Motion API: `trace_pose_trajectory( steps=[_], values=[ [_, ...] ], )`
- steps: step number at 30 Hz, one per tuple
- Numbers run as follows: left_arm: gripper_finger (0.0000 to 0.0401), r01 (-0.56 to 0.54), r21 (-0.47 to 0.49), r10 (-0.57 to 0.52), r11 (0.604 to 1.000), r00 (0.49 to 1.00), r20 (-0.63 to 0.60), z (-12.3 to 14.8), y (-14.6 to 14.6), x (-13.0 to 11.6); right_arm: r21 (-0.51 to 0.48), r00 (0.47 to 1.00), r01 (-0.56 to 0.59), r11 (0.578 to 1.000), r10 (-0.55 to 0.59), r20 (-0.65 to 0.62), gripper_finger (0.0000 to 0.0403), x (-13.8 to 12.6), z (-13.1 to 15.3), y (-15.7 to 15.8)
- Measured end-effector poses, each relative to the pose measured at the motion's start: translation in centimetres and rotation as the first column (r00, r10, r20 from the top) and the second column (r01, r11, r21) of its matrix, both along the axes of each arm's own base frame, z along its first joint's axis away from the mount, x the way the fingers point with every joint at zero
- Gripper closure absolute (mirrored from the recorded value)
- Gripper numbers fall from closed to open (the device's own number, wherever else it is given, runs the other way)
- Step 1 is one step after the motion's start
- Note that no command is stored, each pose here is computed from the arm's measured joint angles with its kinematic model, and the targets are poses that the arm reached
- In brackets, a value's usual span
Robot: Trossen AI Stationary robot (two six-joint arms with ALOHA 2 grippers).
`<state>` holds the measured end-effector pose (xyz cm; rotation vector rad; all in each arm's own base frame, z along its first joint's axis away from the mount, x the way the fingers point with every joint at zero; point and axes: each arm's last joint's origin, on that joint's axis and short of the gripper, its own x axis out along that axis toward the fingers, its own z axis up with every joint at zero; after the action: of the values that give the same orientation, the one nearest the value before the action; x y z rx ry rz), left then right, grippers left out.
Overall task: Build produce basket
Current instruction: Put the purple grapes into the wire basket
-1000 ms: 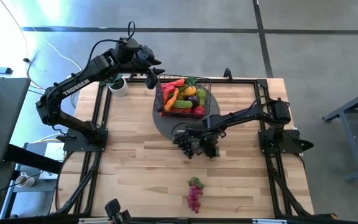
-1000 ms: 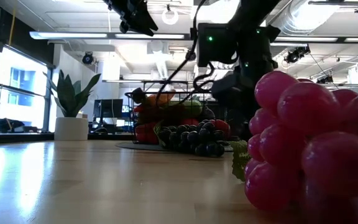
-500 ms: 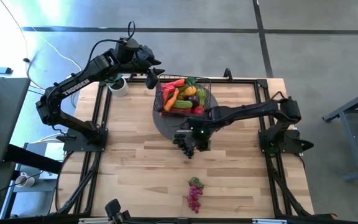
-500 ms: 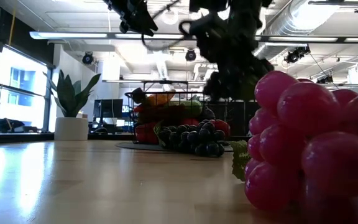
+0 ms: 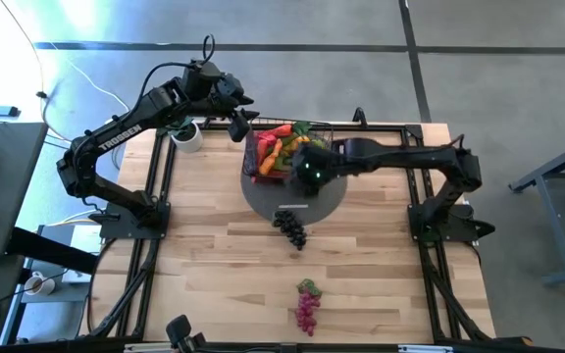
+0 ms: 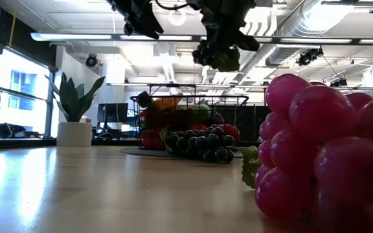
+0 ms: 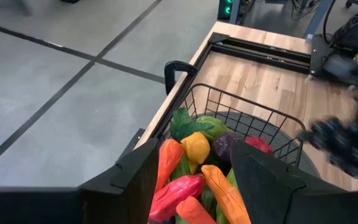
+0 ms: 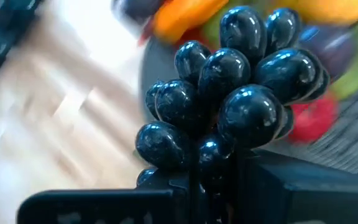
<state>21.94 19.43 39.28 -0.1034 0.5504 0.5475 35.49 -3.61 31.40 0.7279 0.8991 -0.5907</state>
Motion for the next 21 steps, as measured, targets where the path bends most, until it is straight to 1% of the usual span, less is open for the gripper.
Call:
trace_pose_trajectory(
  steps=[4, 9, 14, 18, 21],
  values=[
    [0.0213, 0.002, -0.001, -0.002, 1.0, 1.0, 0.001, 0.0, 0.0, 0.0, -0.072, 0.995, 0.095, 0.993, -0.096, 0.0, 0.0374, -0.4, 0.9, -2.5],
    [0.0213, 0.002, -0.001, -0.002, 1.0, 1.0, 0.001, 0.0, 0.0, 0.0, -0.09, 0.983, 0.183, 0.979, -0.185, -0.013, 0.0374, -1.1, 0.6, -5.7],
    [0.0213, 0.002, -0.001, -0.002, 1.0, 1.0, 0.001, 0.0, 0.0, 0.0, -0.056, 0.962, 0.269, 0.961, -0.271, -0.017, 0.0374, -1.7, -0.7, -7.9],
    [0.0213, 0.002, -0.001, -0.002, 1.0, 1.0, 0.001, 0.0, 0.0, 0.0, -0.014, 0.956, 0.29, 0.957, -0.291, -0.045, 0.0373, -2.3, -2.2, -9.0],
    [0.0213, 0.002, -0.001, -0.002, 1.0, 1.0, 0.001, 0.0, 0.0, 0.0, -0.008, 0.953, 0.3, 0.954, -0.3, -0.046, 0.037, -2.4, -3.2, -9.6]
  ],
)
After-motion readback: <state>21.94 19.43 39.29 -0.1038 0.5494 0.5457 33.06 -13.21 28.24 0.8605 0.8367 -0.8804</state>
